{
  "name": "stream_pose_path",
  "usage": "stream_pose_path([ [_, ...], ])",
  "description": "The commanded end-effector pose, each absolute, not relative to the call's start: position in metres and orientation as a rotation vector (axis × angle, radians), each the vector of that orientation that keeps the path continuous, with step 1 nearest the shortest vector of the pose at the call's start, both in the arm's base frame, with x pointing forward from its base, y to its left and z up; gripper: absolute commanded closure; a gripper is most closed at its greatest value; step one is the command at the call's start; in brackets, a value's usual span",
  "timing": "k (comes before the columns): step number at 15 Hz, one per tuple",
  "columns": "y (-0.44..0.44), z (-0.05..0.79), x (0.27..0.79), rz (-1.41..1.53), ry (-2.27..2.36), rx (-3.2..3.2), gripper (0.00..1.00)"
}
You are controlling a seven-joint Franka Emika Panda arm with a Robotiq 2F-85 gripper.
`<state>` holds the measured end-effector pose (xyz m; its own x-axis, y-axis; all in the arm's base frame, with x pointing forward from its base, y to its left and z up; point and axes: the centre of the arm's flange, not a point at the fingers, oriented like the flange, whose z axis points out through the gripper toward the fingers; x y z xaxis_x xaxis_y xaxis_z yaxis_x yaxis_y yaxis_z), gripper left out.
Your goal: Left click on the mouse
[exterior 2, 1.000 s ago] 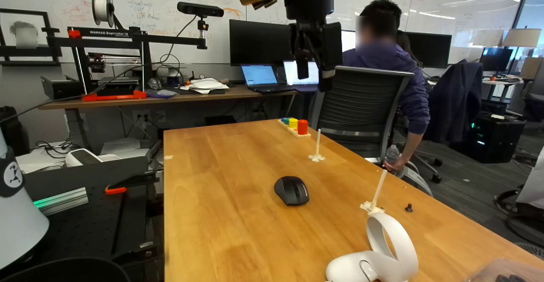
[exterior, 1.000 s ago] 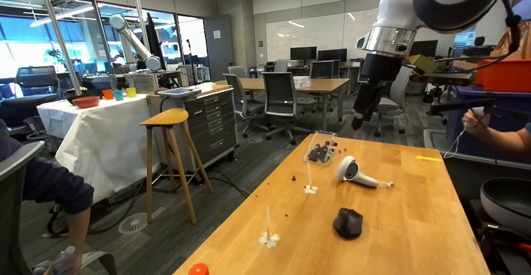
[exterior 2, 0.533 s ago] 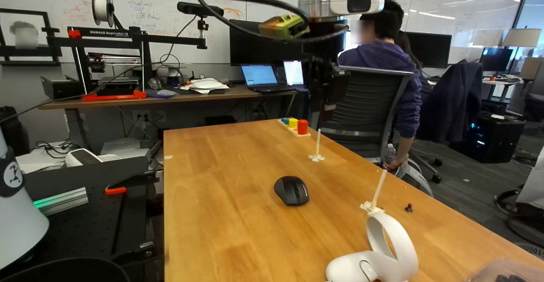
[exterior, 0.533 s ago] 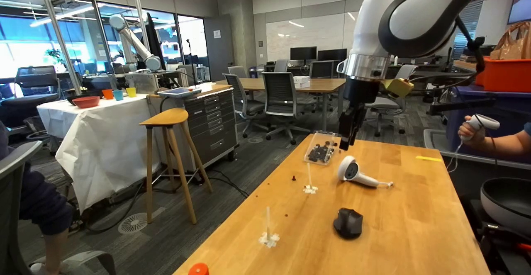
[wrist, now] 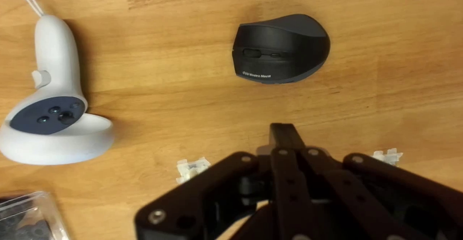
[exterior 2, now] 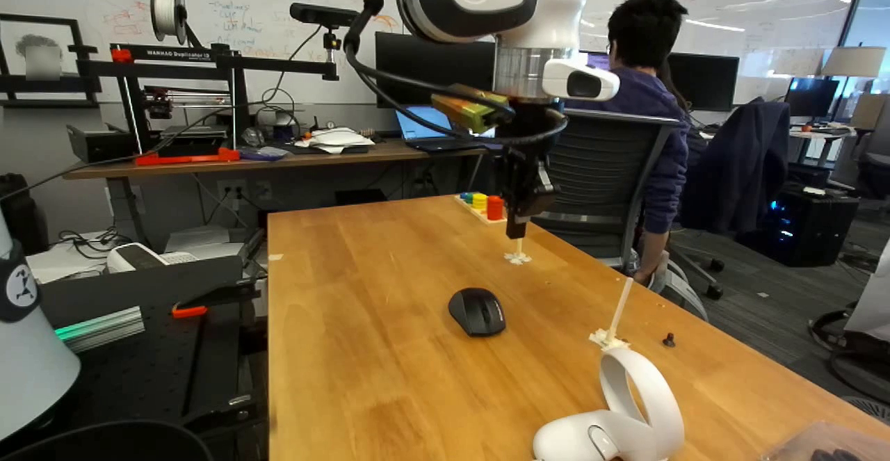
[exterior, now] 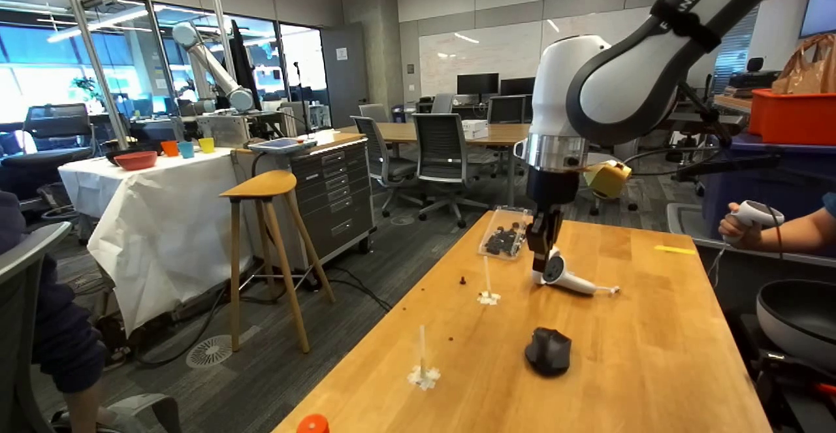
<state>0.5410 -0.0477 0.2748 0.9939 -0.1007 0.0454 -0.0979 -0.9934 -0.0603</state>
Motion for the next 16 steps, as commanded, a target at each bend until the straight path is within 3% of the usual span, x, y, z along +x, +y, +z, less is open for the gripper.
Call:
stream_pose_path([
  [1, -0.045, 0.25, 0.556, -0.053, 0.122, -3.091, 0.98],
  [16, -0.04, 0.182, 0.564, 0.075, 0.032, -3.157, 0.99],
])
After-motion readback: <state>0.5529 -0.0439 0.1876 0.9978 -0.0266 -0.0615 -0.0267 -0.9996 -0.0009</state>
